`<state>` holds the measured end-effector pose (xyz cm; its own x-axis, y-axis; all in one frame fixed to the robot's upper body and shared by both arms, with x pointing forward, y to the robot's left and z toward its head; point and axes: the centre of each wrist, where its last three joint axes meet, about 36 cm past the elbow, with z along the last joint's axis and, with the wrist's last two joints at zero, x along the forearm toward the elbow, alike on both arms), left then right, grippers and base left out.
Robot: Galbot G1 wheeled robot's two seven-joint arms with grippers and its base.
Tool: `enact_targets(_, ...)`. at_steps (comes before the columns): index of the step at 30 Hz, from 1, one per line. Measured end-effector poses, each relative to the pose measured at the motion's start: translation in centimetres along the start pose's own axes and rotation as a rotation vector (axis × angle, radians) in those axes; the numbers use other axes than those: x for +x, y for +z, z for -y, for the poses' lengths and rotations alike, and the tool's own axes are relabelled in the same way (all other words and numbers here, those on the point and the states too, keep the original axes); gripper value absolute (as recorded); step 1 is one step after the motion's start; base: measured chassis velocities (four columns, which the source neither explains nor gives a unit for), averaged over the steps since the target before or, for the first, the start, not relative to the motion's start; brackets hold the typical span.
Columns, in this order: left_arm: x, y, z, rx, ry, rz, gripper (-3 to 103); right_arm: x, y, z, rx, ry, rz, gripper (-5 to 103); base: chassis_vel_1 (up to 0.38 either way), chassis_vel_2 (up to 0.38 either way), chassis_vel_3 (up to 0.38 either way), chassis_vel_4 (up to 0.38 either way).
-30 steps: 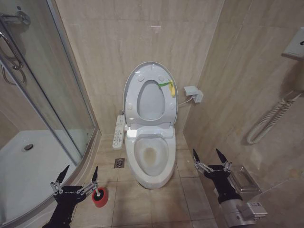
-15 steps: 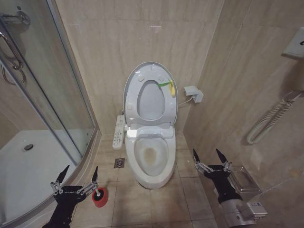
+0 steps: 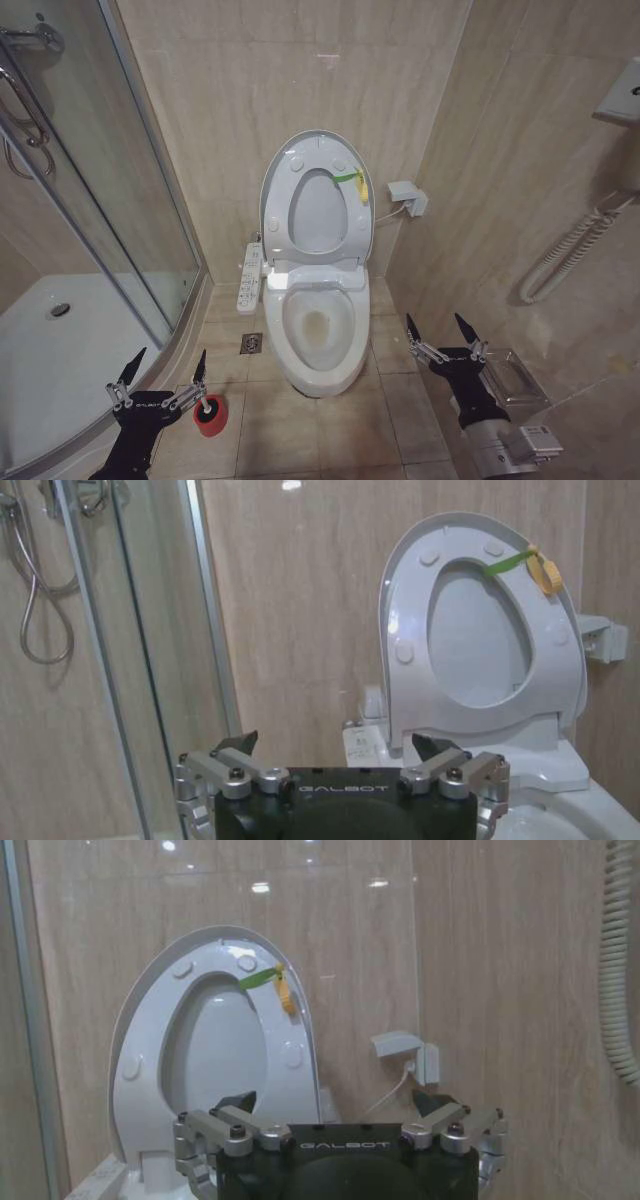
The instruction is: Open the toilet lid, clean the toilet bowl with a toilet brush, close the toilet lid, and flush.
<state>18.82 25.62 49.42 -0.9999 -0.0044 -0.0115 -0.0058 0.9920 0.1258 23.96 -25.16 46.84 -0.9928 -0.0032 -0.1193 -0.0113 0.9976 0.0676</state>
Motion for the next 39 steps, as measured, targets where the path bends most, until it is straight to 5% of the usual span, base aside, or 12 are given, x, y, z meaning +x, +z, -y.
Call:
enact_targets(13, 0.0, 0.0, 0.0, 0.0, 0.0, 0.0, 100, -0.2, -0.4, 0.1, 0.007, 0.003, -0.027, 100, 0.0, 0.0, 0.0, 0.0)
enact_targets(28, 0.0, 0.0, 0.0, 0.0, 0.0, 0.0, 100, -1.5, -5.9, 0.9, 0.048, 0.023, -0.248, 100, 0.0, 0.0, 0.0, 0.0)
enact_targets(39, 0.0, 0.0, 0.0, 0.0, 0.0, 0.0, 100, -3.6, -5.9, 1.8, 0.007, -0.019, -0.204, 100, 0.0, 0.0, 0.0, 0.0)
